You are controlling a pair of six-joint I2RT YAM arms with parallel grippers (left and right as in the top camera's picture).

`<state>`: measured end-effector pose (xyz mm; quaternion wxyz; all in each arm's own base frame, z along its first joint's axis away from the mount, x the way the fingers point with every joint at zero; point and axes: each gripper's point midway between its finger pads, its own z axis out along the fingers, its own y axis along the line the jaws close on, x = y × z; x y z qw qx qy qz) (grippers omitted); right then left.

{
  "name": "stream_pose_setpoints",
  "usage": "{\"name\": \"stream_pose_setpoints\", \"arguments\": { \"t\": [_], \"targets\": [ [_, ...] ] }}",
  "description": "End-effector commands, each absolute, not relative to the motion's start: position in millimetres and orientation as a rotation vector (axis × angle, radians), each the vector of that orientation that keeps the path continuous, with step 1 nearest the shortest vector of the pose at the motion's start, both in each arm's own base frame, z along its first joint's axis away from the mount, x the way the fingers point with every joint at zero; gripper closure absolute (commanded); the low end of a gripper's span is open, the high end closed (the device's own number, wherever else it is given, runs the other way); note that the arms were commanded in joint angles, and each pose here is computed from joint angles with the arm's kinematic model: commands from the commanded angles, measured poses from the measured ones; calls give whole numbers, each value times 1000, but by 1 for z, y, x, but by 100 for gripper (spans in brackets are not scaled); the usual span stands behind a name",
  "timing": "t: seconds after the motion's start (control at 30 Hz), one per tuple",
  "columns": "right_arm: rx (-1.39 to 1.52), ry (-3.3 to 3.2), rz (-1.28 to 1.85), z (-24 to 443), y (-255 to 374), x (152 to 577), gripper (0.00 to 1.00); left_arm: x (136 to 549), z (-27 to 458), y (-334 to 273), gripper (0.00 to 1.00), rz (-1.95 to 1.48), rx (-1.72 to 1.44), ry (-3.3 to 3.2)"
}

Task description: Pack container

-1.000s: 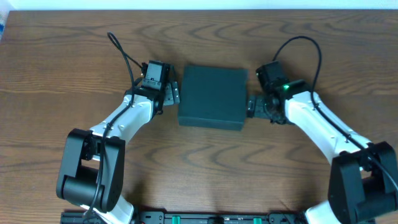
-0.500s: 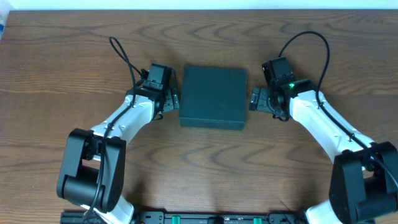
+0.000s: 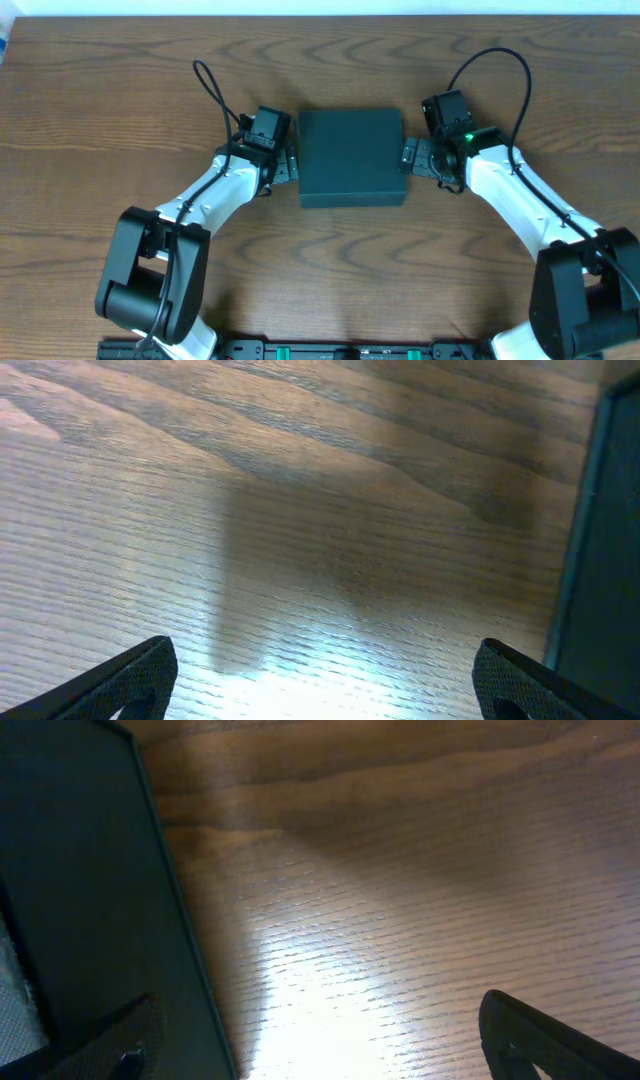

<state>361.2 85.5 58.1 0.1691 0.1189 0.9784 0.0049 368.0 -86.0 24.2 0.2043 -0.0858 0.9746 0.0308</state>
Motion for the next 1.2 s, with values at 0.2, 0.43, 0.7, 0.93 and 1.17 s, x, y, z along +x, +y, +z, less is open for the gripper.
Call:
{"name": "stream_pose_setpoints", "arguments": {
  "t": [0.2, 0.43, 0.7, 0.93, 1.17],
  "targets": [
    [338, 2780, 7, 60, 82, 360, 1, 391, 36, -68, 5, 133, -261, 2625],
    [336, 2674, 23, 100, 77, 363, 1, 418, 90, -67, 5, 168, -186, 2512],
    [231, 2384, 88, 216, 66, 339, 1, 397, 200, -61, 5, 134, -150, 2405],
    [91, 2216, 75, 284, 56, 274, 1, 331, 256, -55, 5, 110, -57, 2365],
    [37, 2039, 203, 329, 48, 207, 1, 267, 297, -73, 5, 3, 89, 2277]
  ]
}}
